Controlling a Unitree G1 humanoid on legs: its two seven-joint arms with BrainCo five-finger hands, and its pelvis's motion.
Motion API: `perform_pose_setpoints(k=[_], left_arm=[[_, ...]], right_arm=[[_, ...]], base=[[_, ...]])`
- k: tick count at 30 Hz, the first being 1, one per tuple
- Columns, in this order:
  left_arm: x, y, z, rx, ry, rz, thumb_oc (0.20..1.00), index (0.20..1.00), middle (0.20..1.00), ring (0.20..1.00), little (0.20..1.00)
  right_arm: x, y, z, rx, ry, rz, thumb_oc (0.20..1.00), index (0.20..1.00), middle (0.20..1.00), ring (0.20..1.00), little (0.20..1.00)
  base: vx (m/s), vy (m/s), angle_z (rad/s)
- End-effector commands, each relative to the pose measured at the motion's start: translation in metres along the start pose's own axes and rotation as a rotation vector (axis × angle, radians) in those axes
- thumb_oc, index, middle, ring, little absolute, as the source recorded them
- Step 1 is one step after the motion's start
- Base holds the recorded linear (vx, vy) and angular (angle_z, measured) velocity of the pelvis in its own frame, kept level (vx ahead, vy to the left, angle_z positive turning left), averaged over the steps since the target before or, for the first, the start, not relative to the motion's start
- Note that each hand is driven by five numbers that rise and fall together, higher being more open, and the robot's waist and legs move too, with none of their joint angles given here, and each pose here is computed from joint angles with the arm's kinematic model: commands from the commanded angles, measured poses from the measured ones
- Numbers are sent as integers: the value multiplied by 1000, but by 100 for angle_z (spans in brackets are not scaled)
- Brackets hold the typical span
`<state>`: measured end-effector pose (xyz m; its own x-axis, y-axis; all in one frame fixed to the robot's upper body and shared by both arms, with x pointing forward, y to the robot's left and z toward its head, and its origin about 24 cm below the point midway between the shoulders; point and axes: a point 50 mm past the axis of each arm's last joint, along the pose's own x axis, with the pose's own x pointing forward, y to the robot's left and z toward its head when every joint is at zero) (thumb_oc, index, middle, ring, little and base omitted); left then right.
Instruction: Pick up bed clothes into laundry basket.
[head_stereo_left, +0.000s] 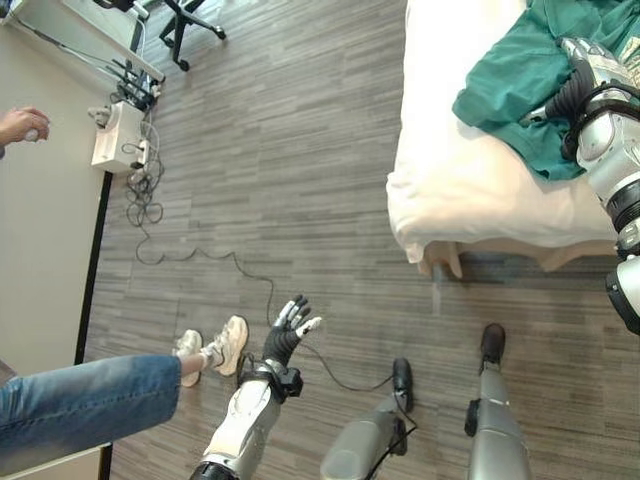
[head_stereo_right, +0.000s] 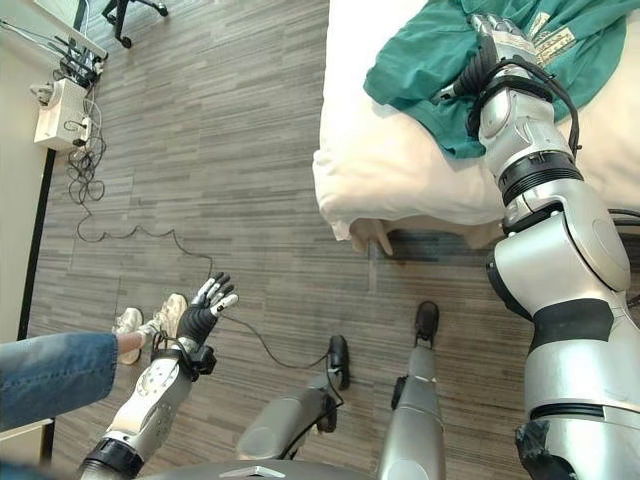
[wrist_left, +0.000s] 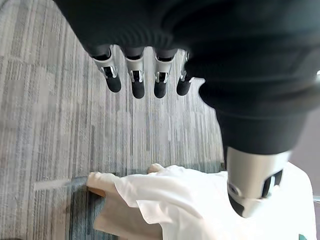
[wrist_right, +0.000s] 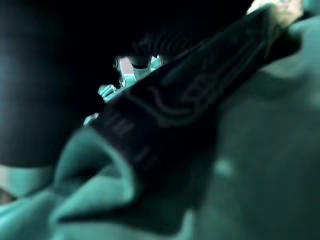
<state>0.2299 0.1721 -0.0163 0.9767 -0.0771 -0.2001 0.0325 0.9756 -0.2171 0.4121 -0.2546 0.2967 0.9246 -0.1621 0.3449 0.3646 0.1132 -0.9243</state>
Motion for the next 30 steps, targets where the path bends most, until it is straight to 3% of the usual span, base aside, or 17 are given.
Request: perform_pose_setpoints(k=[1, 7, 11, 12, 13, 15, 16, 19, 20, 25, 30], left_arm=[[5, -8, 20, -13, -99, -37, 1000, 1000, 1000, 1000, 1000], [6, -3, 23, -14, -113, -8, 1000, 1000, 1000, 1000, 1000], [5, 9, 27, 1, -127, 40, 1000, 1000, 1000, 1000, 1000], [6, 9, 26, 5, -124, 45, 1000, 1000, 1000, 1000, 1000], [6, 9, 26, 7, -124, 44, 1000, 1000, 1000, 1000, 1000], [7, 11, 25, 15, -116, 46, 1000, 1000, 1000, 1000, 1000], [7, 11, 26, 17, -116, 46, 1000, 1000, 1000, 1000, 1000], [6, 20, 24, 35, -94, 72, 1000, 1000, 1000, 1000, 1000], [5, 22, 24, 39, -88, 72, 1000, 1000, 1000, 1000, 1000], [-1, 31, 15, 80, -28, 76, 1000, 1000, 1000, 1000, 1000], [-7, 26, -7, 79, 63, 106, 1000, 1000, 1000, 1000, 1000]], right_arm=[[1, -2, -8, -201, 25, 88, 200, 200, 200, 200, 200], [5, -25, -4, -274, -11, 10, 200, 200, 200, 200, 200], [8, -62, 26, -319, -141, -130, 200, 200, 200, 200, 200], [7, -68, 22, -181, -125, -172, 200, 200, 200, 200, 200], [7, -68, 21, -180, -124, -172, 200, 200, 200, 200, 200], [3, -79, 25, 146, -156, -237, 200, 200, 200, 200, 200], [2, -78, 24, 147, -155, -237, 200, 200, 200, 200, 200], [-7, -83, 13, 571, -177, -292, 200, 200, 200, 200, 200], [-12, -77, 6, 738, -186, -292, 200, 200, 200, 200, 200], [-42, -48, -12, 1050, -263, -231, 200, 200, 200, 200, 200], [-114, -2, -41, 1501, -332, -163, 200, 200, 200, 200, 200]], base=[[7, 49, 2], [4, 25, 2], [9, 48, -2], [5, 36, 0], [0, 0, 0], [0, 0, 0], [37, 14, 3], [70, 5, -6], [78, -21, -10], [55, 15, -20], [72, 44, -40]])
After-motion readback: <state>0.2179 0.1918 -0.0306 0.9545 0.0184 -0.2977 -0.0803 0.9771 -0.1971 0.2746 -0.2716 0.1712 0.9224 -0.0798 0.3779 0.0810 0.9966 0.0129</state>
